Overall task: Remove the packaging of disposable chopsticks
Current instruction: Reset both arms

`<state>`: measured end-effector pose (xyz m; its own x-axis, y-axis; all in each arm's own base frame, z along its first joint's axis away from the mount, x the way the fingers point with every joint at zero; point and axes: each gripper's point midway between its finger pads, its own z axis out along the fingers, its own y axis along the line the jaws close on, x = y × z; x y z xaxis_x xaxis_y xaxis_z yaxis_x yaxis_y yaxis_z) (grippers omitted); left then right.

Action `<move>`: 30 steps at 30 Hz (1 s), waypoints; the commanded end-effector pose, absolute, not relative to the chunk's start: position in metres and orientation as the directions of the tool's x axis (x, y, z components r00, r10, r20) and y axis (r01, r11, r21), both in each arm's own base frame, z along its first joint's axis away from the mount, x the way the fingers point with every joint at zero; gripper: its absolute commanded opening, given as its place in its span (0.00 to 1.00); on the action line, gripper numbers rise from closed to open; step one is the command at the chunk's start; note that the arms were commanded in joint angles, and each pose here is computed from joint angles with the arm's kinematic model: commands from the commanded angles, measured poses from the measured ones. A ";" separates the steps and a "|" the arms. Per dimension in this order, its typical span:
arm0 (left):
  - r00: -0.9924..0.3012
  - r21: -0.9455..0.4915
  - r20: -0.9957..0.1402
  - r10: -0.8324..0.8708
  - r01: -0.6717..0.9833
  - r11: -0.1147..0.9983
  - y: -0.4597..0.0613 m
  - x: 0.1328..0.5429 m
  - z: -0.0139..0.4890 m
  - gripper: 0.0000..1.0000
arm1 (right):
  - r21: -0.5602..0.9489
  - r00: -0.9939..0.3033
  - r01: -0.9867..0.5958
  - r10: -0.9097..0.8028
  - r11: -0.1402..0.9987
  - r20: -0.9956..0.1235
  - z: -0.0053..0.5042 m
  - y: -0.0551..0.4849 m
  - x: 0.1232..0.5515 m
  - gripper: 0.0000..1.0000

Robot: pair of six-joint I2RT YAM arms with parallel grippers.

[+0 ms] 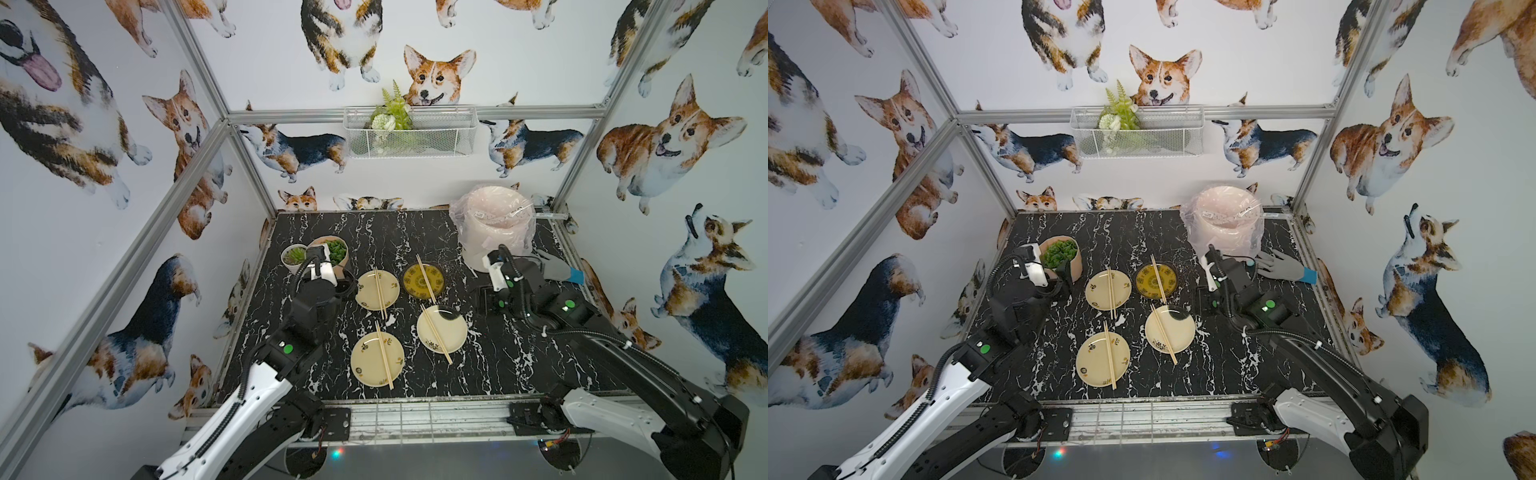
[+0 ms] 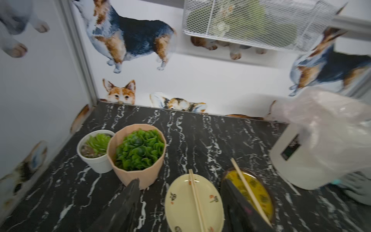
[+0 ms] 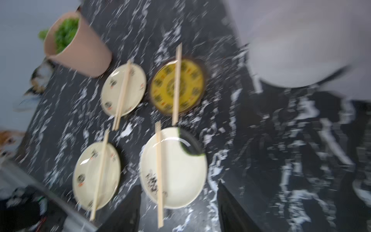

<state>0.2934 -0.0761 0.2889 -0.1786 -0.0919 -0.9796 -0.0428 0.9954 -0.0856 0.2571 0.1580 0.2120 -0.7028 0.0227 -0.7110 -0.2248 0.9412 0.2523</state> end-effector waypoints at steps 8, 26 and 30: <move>-0.119 -0.046 -0.989 -0.083 -0.290 0.956 0.034 0.334 0.210 0.71 | 0.004 -0.247 0.423 0.120 0.906 -0.962 0.209 -0.032 0.319 0.77; -0.328 -0.064 -0.938 -0.110 -0.149 0.987 0.043 0.360 0.147 0.74 | -0.006 -0.439 0.235 0.101 0.972 -0.893 0.129 -0.024 0.359 0.78; -0.247 -0.061 -0.964 -0.097 -0.148 0.987 0.043 0.358 0.138 0.78 | 0.003 -0.304 0.120 0.040 0.993 -0.952 0.122 -0.008 0.358 0.80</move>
<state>0.3650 0.0427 0.1749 -0.1587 -0.1080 -0.9814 -0.1444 0.9859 -0.0852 0.3536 -0.0189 0.1158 -0.3707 0.0775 -0.9255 0.1985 0.9801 0.0026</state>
